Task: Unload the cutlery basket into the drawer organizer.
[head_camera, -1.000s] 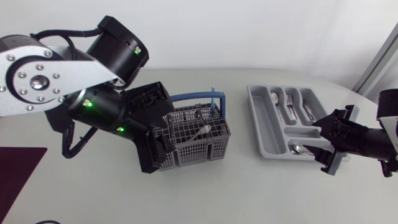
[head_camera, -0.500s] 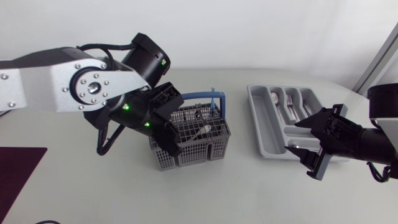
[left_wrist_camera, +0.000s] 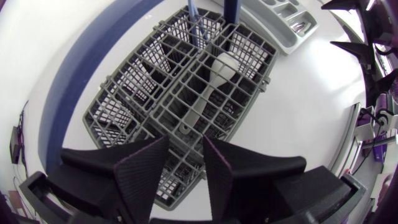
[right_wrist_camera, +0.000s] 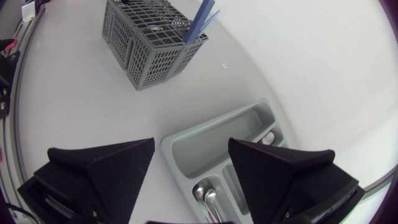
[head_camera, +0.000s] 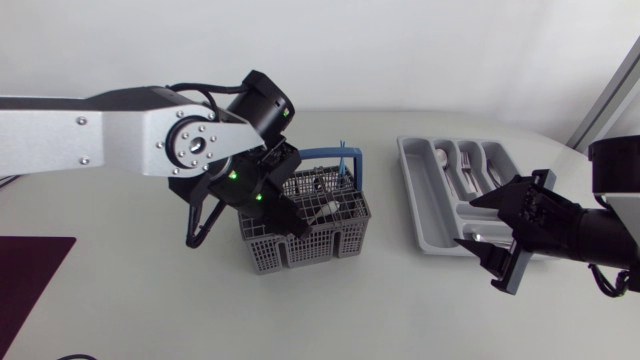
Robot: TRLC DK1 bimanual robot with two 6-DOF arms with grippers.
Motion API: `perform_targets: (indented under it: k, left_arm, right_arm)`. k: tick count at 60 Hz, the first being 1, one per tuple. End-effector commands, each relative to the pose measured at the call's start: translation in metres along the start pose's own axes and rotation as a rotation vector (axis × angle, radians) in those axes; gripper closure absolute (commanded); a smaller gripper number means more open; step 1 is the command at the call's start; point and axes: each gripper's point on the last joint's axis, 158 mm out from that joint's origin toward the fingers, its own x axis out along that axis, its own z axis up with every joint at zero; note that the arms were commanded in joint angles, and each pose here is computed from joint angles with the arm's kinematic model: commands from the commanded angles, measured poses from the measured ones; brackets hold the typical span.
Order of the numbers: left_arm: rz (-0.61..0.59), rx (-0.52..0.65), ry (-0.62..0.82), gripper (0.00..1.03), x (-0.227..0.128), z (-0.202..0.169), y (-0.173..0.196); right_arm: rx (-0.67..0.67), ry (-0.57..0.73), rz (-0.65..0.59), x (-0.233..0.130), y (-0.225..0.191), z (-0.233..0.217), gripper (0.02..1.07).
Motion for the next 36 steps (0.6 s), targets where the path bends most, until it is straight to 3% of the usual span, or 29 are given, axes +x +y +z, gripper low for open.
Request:
perform_targets:
  k: [1,13,24,36]
  left_arm:
    - [0.007,-0.051,0.006,0.48,0.004,0.006,0.004]
    - [-0.009,-0.118,0.043,0.48,0.013,0.001,0.008]
    - [-0.132,-0.23,0.077,0.48,0.025,-0.004,0.009]
    - [-0.201,-0.26,0.103,0.49,0.031,-0.01,0.003]
  right_arm:
    - [0.028,0.006,0.035,0.002,0.014,-0.005,0.21]
    - [0.032,0.006,0.046,0.003,0.019,-0.007,0.21]
    - [0.037,0.004,0.054,0.004,0.025,-0.009,0.21]
    - [0.042,-0.001,0.059,0.004,0.028,-0.007,0.21]
